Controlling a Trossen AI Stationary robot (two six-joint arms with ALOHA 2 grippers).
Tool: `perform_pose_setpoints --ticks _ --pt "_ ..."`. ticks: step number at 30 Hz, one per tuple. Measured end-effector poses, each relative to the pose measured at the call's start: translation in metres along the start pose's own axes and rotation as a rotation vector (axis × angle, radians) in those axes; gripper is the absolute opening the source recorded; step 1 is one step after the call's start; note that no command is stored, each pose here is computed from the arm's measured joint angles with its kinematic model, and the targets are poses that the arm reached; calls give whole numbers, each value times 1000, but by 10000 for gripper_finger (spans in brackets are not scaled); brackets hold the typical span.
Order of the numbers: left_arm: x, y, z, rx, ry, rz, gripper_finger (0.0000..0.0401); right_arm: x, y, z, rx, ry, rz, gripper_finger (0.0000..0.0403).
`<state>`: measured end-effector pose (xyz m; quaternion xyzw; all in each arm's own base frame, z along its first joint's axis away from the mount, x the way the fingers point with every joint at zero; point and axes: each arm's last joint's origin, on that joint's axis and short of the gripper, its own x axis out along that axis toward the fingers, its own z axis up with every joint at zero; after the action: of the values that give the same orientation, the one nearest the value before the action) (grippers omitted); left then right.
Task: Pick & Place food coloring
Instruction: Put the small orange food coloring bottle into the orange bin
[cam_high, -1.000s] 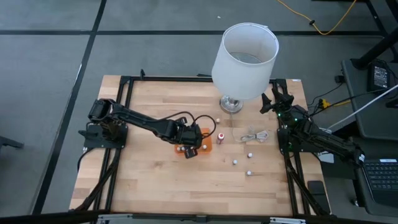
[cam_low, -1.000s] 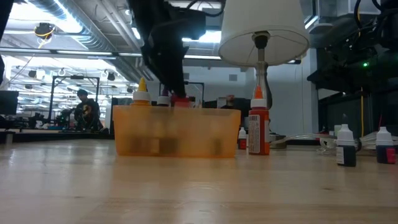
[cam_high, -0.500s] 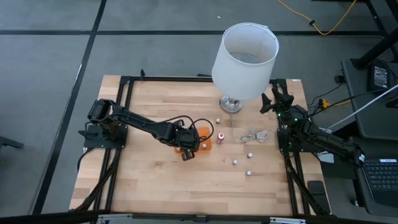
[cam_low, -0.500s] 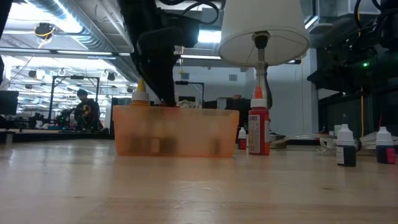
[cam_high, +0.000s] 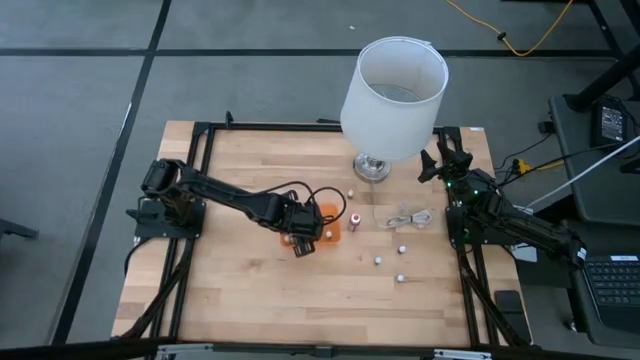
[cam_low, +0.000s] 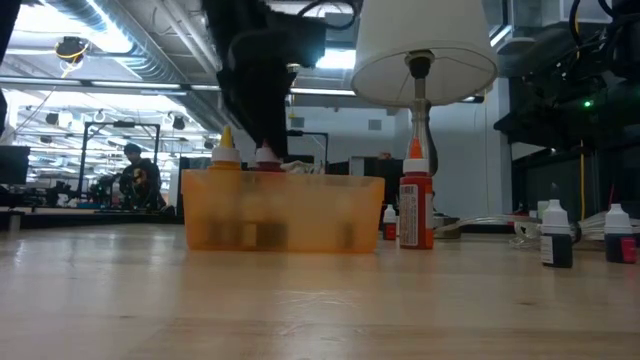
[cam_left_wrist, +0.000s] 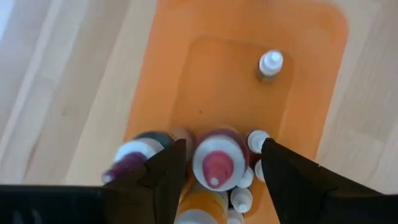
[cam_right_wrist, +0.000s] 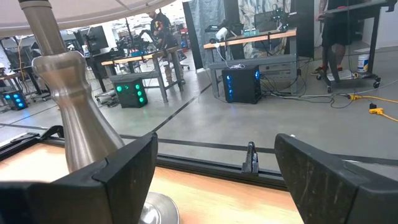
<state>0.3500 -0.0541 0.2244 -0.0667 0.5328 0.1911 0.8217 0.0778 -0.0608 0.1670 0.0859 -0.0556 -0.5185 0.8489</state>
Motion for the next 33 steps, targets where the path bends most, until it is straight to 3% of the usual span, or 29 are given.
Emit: perform_pose_setpoints --ticks 10,20,24,28,33 --pt "-22 0 18 5 -51 -38 203 0 0 0 0 0 0 323" --pt "-80 26 22 -3 -243 -59 287 0 0 0 0 0 0 323" --pt "-98 50 13 -72 -358 35 319 0 0 0 0 0 0 323" --pt "-111 73 -3 -164 -449 133 323 0 0 0 0 0 0 323" --pt "-113 92 -31 -254 -532 159 324 0 0 0 0 0 0 323"
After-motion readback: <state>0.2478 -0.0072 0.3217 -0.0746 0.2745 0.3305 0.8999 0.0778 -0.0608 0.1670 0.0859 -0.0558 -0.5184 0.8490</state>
